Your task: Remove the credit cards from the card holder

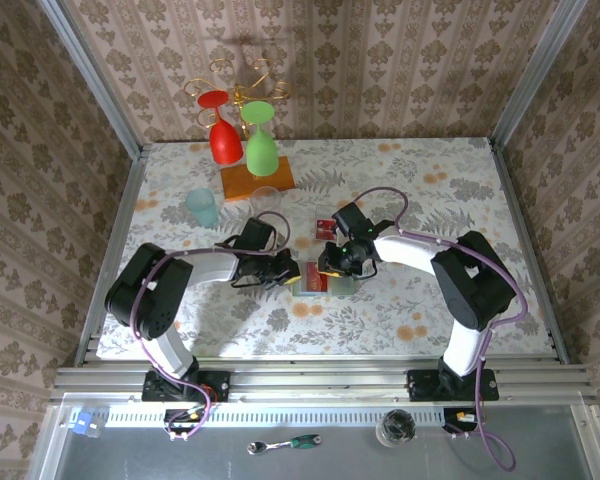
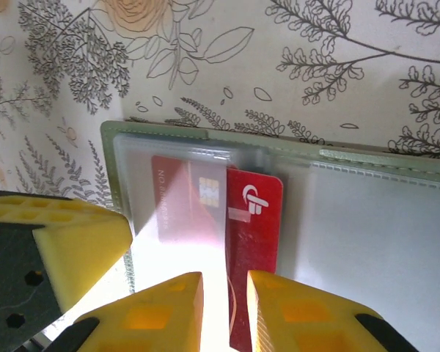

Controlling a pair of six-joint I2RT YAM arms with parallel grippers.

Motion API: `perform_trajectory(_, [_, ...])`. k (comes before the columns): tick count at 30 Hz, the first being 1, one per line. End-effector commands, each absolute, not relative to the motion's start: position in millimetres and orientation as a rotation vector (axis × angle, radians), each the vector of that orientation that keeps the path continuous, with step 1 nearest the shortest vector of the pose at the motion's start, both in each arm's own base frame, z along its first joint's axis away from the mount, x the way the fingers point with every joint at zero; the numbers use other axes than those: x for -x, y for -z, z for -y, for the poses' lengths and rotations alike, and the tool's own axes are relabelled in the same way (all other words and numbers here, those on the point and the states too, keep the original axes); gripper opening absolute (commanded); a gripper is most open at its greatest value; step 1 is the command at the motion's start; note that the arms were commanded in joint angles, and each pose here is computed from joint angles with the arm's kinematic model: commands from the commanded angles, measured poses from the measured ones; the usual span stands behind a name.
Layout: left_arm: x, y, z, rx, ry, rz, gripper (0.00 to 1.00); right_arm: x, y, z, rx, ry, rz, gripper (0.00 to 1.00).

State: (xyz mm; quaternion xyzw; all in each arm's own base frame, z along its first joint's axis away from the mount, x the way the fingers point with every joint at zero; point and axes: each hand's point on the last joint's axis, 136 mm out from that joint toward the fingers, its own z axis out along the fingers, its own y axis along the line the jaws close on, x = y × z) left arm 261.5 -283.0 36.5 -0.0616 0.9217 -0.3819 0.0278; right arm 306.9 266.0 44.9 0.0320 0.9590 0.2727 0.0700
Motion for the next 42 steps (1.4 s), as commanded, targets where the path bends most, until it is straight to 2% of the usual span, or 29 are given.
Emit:
perform_trajectory(1, [-266.5,-56.4,290.9,0.113,1.217,-2.811,0.02,-307.2,-58.2,-264.7,-0.076,-0.8,-2.867,0.23])
perform_trajectory(11, [-263.6,-52.5,303.4,0.062,1.193,-2.842,0.02,-302.7,-50.5,-261.0,-0.113,-0.798,-2.876,0.23])
perform_trajectory(25, [-255.0,-30.4,296.6,0.052,1.059,-2.932,0.0,-300.1,-36.2,-258.4,-0.159,-0.832,-2.897,0.24])
perform_trajectory(42, [-252.3,-25.1,292.9,0.066,1.019,-2.964,0.0,-297.8,-18.1,-259.8,-0.205,-0.902,-2.919,0.25])
